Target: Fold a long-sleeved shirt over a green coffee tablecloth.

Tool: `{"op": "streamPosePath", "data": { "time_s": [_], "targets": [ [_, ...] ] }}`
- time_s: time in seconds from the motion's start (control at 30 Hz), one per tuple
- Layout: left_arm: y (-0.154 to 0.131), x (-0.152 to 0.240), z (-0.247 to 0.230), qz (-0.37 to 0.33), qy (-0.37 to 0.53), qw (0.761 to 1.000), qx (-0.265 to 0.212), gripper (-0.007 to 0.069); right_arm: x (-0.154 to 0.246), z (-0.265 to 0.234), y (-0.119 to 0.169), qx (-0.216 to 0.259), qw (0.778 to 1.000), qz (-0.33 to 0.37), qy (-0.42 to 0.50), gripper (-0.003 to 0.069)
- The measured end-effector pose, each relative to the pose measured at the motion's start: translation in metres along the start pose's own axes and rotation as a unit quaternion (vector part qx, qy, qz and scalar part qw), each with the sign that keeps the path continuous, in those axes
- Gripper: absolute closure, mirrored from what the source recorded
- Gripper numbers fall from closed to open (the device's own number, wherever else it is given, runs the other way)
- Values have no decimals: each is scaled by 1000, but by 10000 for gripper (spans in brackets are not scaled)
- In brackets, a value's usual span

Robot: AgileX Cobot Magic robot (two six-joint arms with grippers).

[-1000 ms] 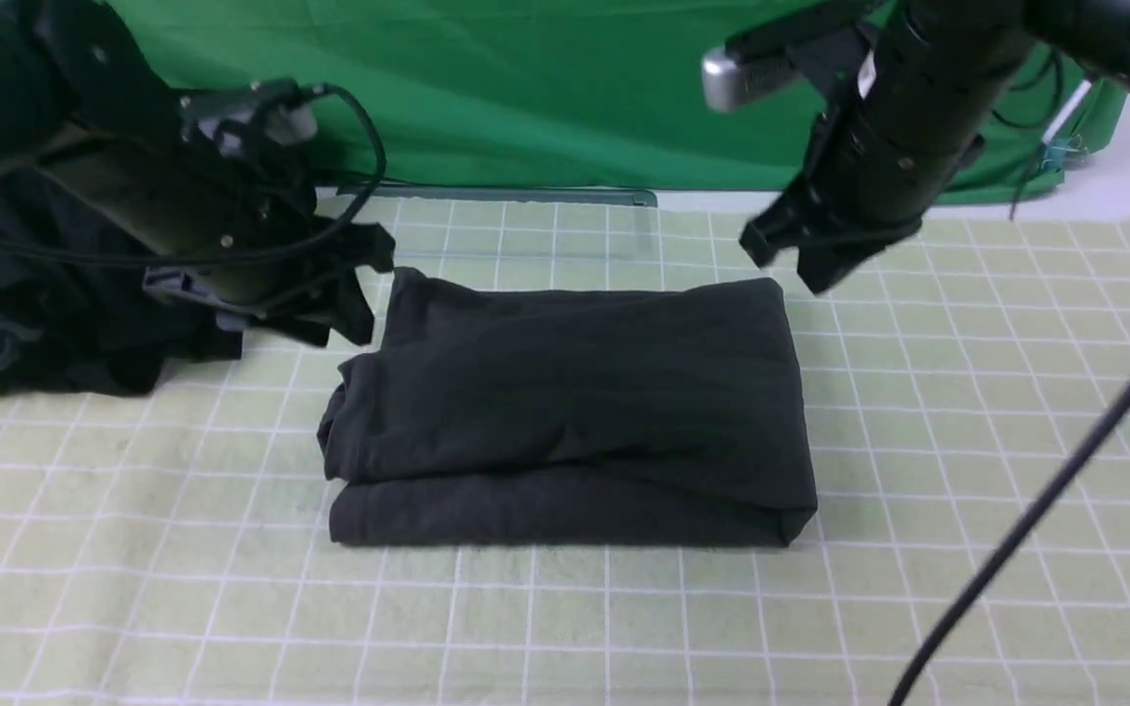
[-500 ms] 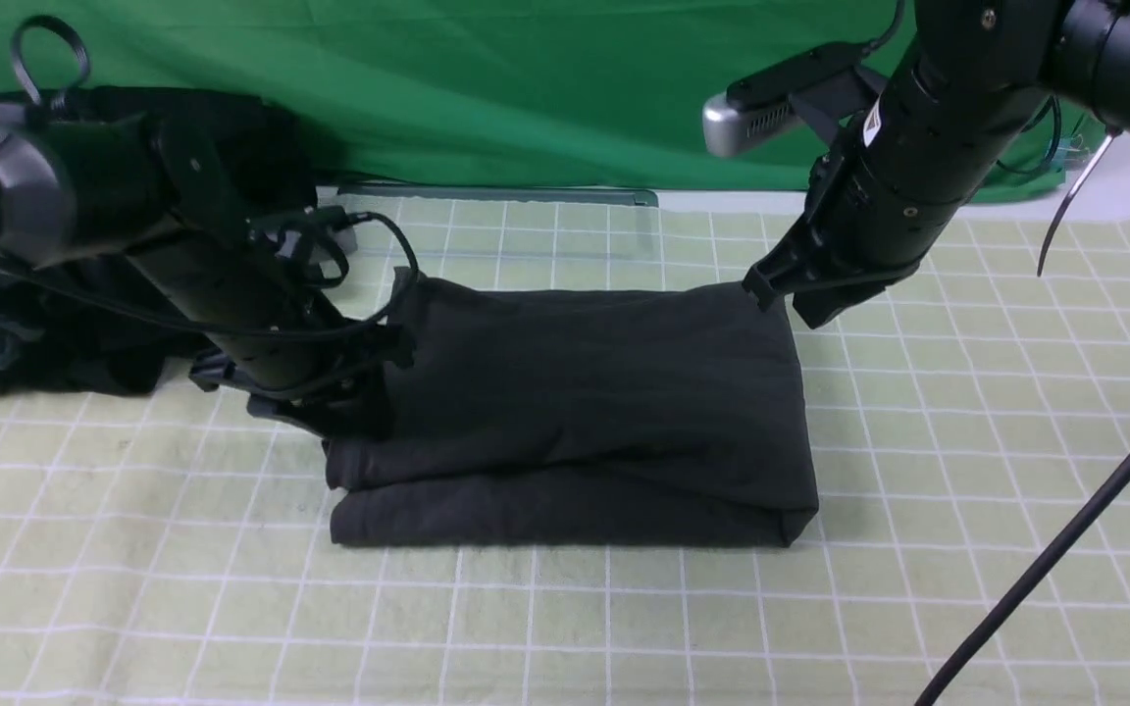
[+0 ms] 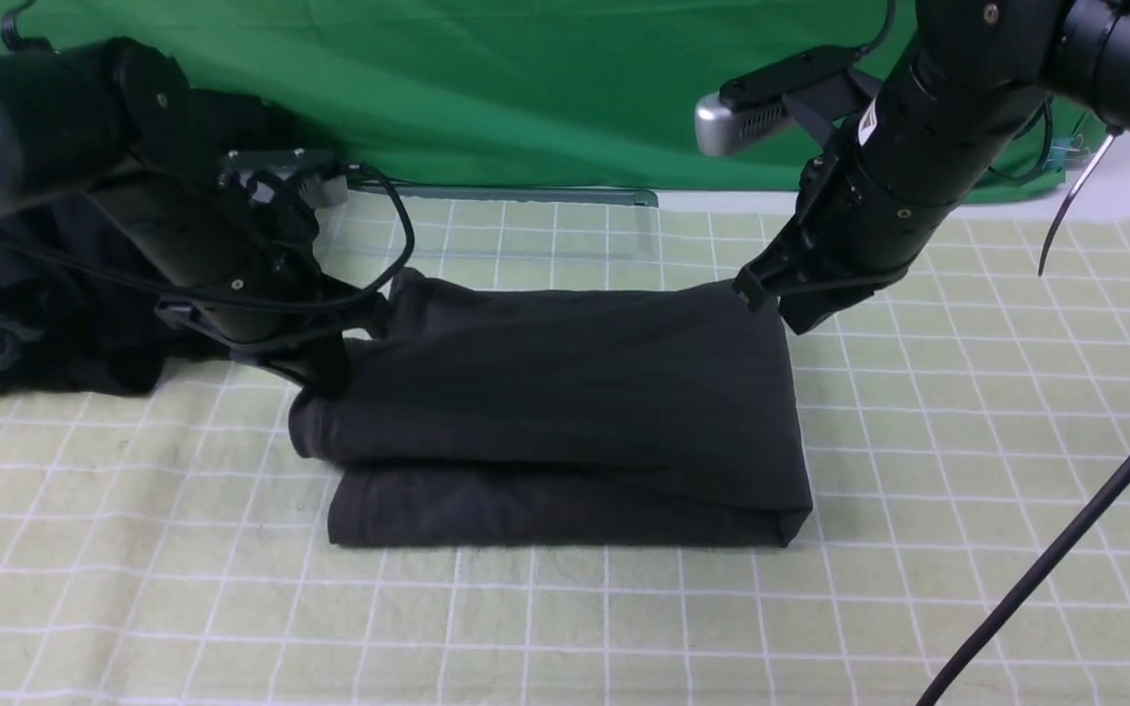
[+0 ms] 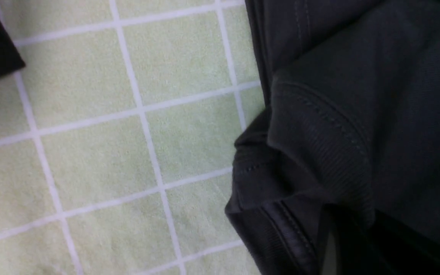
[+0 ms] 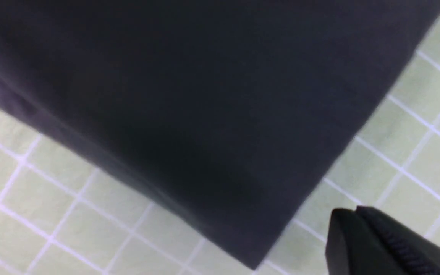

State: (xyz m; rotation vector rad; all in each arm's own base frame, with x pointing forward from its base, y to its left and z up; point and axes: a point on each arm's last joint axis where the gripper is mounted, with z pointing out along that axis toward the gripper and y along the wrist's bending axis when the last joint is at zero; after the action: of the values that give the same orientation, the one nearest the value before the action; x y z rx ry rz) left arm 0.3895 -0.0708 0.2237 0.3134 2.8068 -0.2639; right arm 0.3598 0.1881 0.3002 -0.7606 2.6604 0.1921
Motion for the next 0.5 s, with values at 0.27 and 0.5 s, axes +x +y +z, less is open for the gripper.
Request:
{"op": "streamPosePath", "data": {
  "time_s": [0.27,0.5],
  "targets": [
    [7,0,-6,29,-4,999,-45,405,4,15,5,-35,999,-19,37,655],
    [5,1,-26,30,-19,998,-52,147,0,31,6,-48,998,-10,34,592]
  ]
}}
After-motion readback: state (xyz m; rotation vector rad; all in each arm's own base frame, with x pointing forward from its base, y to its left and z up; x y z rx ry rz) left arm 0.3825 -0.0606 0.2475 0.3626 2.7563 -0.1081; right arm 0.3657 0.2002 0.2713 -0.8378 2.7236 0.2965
